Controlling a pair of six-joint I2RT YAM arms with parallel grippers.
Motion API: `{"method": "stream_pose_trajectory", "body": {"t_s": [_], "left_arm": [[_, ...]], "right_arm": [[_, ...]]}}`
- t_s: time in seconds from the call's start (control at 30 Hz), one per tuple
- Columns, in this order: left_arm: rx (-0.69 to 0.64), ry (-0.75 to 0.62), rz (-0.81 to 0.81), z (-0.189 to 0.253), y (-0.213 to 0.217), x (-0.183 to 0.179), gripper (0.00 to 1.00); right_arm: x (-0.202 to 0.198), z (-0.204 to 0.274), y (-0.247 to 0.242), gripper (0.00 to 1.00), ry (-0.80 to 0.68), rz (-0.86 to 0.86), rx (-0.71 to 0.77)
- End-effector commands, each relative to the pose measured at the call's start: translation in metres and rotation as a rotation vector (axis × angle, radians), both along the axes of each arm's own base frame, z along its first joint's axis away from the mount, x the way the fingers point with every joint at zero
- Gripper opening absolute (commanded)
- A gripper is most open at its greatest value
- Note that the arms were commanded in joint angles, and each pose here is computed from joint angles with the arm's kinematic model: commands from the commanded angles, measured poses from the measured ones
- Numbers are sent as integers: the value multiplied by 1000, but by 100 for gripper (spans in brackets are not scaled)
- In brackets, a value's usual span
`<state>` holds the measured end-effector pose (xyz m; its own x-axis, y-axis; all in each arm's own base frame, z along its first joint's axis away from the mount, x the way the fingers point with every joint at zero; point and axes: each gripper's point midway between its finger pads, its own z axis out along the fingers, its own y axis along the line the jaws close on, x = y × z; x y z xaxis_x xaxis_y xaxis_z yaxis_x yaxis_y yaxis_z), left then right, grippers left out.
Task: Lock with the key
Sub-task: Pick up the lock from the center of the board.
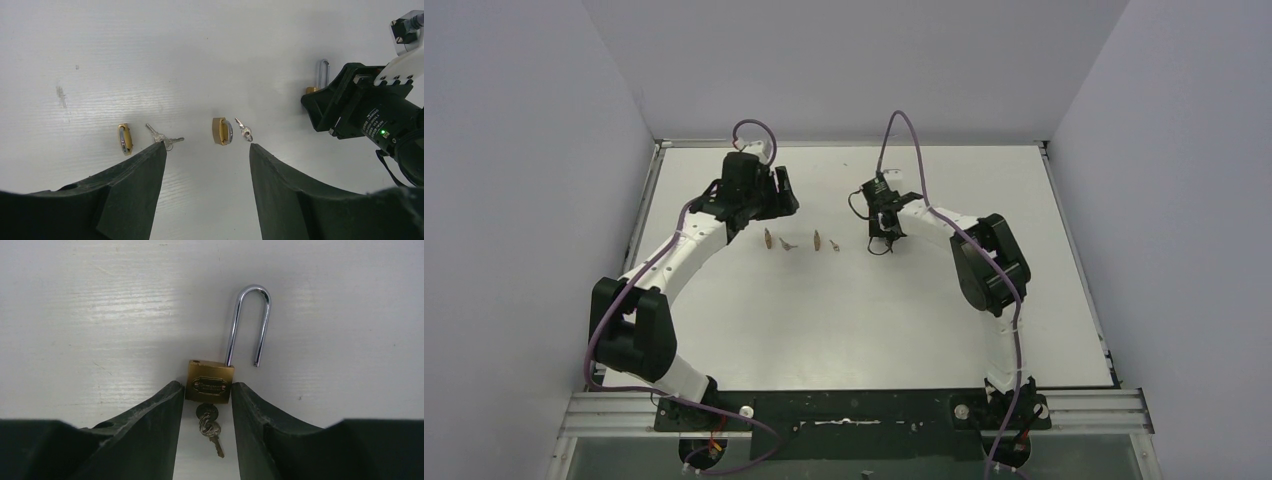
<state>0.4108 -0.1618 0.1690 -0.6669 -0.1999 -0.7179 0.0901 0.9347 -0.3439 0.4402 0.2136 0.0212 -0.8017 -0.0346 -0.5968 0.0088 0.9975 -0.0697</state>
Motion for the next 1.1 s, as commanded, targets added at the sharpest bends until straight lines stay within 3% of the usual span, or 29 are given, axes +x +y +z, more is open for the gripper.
{"method": "stream_pose_trajectory", "body": {"t_s": [0.0,0.17,0.37,0.67,0.83,1.07], "left_arm": [[-47,-79,-7,24,-3,9,59],[-61,-77,-5,24,-3,10,59],[-77,-75,-4,24,-1,11,59],[-128,-121,-33,31,-4,12,58],[-236,-184,-256,49,-41,6,57],[-437,-460,-620,108,-77,-20,57]], "right_arm": [[7,7,-3,40,-48,-51,31],[1,1,-6,39,-40,-76,64],[-1,0,-5,21,-43,-47,83],[-6,47,12,15,-149,178,170],[-26,107,24,15,-214,370,253],[-79,210,42,16,-265,604,455]]}}
